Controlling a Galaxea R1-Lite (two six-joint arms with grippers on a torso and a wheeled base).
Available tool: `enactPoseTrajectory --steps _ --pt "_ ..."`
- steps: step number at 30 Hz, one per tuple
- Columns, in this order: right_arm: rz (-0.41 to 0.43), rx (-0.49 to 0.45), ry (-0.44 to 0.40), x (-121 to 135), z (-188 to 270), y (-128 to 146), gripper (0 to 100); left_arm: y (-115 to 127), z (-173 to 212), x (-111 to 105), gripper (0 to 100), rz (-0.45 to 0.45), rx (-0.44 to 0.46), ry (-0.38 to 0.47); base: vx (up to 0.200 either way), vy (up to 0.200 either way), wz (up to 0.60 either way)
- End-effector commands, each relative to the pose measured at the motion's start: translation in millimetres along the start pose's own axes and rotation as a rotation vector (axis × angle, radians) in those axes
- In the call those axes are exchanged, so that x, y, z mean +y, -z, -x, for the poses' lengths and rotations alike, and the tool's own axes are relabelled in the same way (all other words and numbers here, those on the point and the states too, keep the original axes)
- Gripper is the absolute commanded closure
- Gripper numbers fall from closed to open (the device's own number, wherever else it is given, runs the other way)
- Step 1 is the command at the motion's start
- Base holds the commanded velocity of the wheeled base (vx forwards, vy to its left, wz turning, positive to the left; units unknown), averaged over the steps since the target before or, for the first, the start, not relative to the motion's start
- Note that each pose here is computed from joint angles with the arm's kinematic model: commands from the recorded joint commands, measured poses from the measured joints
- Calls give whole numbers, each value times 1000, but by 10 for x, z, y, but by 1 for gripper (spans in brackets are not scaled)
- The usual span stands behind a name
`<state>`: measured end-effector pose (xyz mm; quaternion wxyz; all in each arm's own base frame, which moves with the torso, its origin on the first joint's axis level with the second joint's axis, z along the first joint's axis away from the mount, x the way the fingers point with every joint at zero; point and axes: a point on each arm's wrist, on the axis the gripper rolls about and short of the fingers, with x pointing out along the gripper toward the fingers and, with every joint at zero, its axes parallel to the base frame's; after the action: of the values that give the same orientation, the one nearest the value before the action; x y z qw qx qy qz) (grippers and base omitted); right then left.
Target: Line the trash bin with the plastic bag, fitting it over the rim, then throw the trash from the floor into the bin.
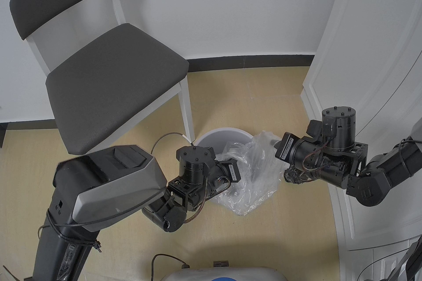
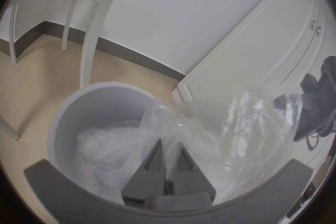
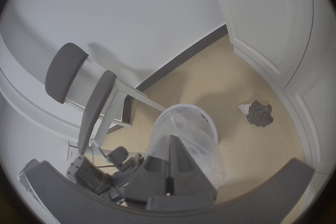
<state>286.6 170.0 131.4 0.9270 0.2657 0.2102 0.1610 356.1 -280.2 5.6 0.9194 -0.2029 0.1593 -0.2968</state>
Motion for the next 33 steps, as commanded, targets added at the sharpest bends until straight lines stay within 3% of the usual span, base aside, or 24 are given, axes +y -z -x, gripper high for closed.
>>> enactPoseTrajectory --steps 1,7,13,20,25,28,33 --pt "0 -12 -18 51 66 -34 100 66 -31 183 100 6 8 -40 0 0 0" --pt "1 -1 0 0 6 -1 100 -316 104 356 100 14 -60 -86 0 0 0" --pt "0 15 30 -93 -88 40 100 -511 348 520 100 13 -64 -134 0 0 0" --pt "34 76 151 -452 -368 149 100 -609 610 679 100 -70 6 -149 0 0 0" --pt "94 215 264 -587 -351 161 100 -661 732 845 100 -122 75 -222 0 0 0" --pt "105 259 286 -588 -342 200 100 -683 793 897 100 -137 106 -240 0 0 0" --pt "154 305 283 -572 -312 304 100 -662 921 856 100 -159 171 -197 0 0 0"
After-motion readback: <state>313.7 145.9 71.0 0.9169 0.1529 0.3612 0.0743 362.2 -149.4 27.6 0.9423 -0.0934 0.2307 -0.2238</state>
